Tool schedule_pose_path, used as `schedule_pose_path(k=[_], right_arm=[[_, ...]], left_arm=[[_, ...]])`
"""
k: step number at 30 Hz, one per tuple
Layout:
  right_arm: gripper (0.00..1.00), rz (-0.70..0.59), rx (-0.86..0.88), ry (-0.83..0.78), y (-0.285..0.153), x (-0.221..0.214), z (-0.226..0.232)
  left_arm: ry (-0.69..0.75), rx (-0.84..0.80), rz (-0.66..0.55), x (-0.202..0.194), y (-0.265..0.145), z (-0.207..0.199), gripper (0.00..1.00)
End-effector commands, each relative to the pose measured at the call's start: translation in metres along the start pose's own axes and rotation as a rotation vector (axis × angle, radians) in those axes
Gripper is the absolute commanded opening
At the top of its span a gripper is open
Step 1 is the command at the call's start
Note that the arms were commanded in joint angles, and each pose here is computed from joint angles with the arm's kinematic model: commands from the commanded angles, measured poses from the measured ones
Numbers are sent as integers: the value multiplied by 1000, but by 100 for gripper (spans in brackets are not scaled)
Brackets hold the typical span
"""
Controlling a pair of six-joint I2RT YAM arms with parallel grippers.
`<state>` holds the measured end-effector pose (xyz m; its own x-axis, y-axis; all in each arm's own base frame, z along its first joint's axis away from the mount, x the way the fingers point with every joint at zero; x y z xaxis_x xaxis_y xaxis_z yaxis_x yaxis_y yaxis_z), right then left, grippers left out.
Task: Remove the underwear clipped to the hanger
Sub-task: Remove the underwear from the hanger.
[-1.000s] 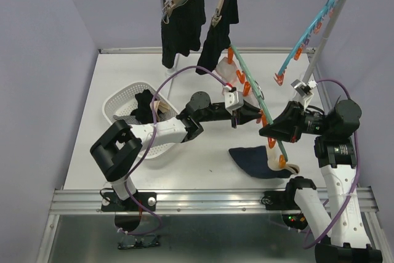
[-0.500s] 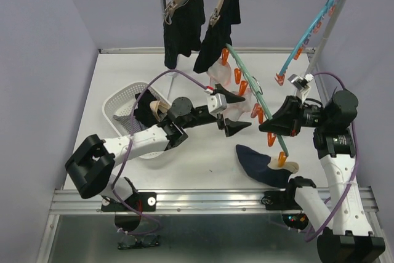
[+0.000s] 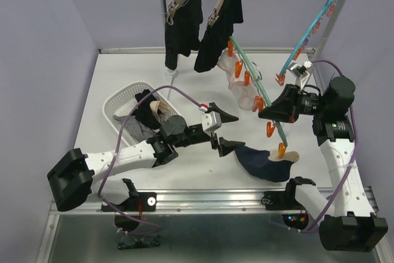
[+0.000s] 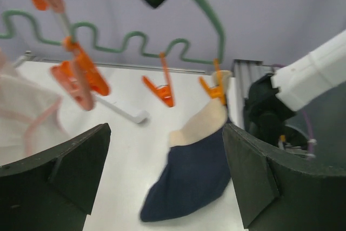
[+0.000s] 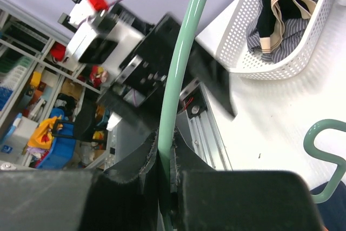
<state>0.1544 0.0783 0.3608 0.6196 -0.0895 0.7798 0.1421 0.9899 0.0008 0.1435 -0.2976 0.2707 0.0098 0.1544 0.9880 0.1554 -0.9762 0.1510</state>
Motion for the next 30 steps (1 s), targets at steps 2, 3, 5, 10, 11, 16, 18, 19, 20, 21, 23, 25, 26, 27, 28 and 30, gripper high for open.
schedule_pose_path(k=[2,3,5,10,11,16,18,19,20,21,23,25,26,27,28,30], right_arm=[[1,-20,-8,-171,-1,16,9],[1,-25,-14,-170,0,16,8],[1,-27,-16,-173,-1,14,9],[1,-25,-13,-176,-1,10,13],[1,-28,-15,-179,-1,9,14],[1,-28,-15,-188,-2,3,17],[1,-27,-14,-183,-2,1,16],[1,-26,-13,-185,-2,0,17],[1,-26,-13,-186,-2,0,17],[1,-28,-15,-185,-2,-1,16],[1,-29,-16,-188,-2,-2,17],[1,-29,-18,-183,-3,-3,16],[1,-30,-18,-189,-3,-3,18],[1,-31,-19,-189,-3,-3,17],[1,-30,-19,-186,-3,-3,17],[1,-31,-19,-191,-3,-4,18]], left_arm=[[-130,-104,-90,4,22,-43,96],[-159,-110,-81,-5,31,-45,96],[-207,-132,-99,-11,41,-52,96],[-363,-166,-135,-35,77,-66,96],[-374,-186,-184,-32,81,-67,96],[-467,-188,-212,-53,99,-70,96],[-473,-185,-225,-54,104,-71,96],[-475,-179,-230,-54,106,-71,96],[-472,-164,-240,-54,109,-70,96],[-468,-157,-245,-54,111,-69,96],[-462,-131,-263,-52,116,-65,96],[-453,-115,-275,-51,121,-63,96],[-448,-114,-279,-50,123,-62,96],[-445,-114,-286,-48,125,-62,96],[-445,-115,-288,-48,127,-62,96],[-439,-113,-292,-48,133,-61,95]])
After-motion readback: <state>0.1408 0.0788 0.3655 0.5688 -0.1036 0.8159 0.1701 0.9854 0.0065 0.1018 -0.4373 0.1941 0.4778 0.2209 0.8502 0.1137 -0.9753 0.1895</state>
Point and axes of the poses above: each gripper's point midway between its finger pads, its own y axis out along the fingers, its own z axis along the line the jaws close on, x = y × z, the point moved 9 cm from there along -y, back along the fingers, and after that the axes turned 3 degrees about -y, right-handed, at the moved point
